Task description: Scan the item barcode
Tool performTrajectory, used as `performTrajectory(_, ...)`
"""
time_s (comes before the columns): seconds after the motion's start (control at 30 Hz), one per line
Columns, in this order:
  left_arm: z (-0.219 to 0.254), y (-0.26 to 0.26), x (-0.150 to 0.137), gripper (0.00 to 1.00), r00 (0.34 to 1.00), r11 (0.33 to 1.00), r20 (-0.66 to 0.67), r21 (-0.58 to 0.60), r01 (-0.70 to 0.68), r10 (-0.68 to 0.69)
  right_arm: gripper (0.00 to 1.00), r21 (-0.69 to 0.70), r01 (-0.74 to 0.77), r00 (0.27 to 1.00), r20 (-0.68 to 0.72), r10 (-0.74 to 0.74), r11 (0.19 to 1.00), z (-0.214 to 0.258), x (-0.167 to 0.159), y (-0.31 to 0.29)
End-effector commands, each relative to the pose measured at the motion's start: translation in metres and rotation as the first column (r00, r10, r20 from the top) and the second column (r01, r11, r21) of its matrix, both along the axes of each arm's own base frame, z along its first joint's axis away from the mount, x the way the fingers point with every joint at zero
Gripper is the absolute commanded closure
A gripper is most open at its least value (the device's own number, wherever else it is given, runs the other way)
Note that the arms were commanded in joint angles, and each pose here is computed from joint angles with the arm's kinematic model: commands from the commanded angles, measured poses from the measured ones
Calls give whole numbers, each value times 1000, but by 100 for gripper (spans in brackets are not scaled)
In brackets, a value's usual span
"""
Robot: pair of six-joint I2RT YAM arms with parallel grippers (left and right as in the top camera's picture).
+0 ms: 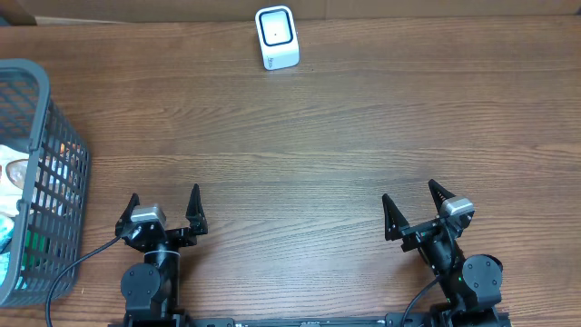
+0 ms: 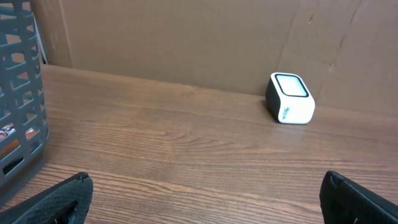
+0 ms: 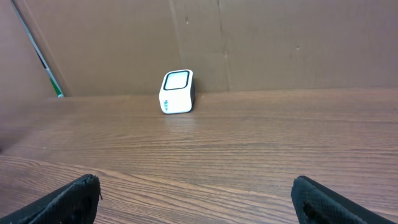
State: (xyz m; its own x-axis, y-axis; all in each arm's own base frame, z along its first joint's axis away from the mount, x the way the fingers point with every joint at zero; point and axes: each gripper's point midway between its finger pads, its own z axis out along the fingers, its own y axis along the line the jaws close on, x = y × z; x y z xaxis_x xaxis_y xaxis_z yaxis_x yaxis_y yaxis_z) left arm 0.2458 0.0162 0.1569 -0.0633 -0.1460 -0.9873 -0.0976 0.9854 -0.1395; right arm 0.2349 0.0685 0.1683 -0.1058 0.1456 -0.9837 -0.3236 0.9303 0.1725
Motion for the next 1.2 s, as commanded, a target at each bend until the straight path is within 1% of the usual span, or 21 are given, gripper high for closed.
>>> performTrajectory(0.0, 0, 3, 0, 0, 1000, 1000, 5, 12, -15, 15, 0, -1, 2, 1000, 22, -2, 1000, 5, -1, -1)
performTrajectory(0.17, 0, 2, 0, 0, 1000, 1000, 5, 10, -9, 9, 0, -1, 2, 1000, 22, -2, 1000, 5, -1, -1)
performTrajectory(0.33, -1, -10, 0, 1, 998, 998, -1, 1, 61, -61, 0, -1, 2, 1000, 22, -2, 1000, 5, 0, -1)
performTrajectory(0.53, 4, -10, 0, 0, 998, 998, 11, -22, 61, -61, 0, -1, 2, 1000, 22, -2, 1000, 5, 0, -1)
performTrajectory(0.77, 35, -10, -5, 0, 996, 998, 65, -19, 62, -61, 0, -1, 2, 1000, 22, -2, 1000, 5, -1, -1)
performTrajectory(0.97, 65, -10, -16, 0, 996, 998, 65, -18, 62, -61, 0, -1, 2, 1000, 22, -2, 1000, 5, -1, -1)
performTrajectory(1.17, 94, -12, -19, 0, 997, 997, 45, -21, 69, -68, 0, -1, 2, 1000, 22, -2, 1000, 5, -1, -1)
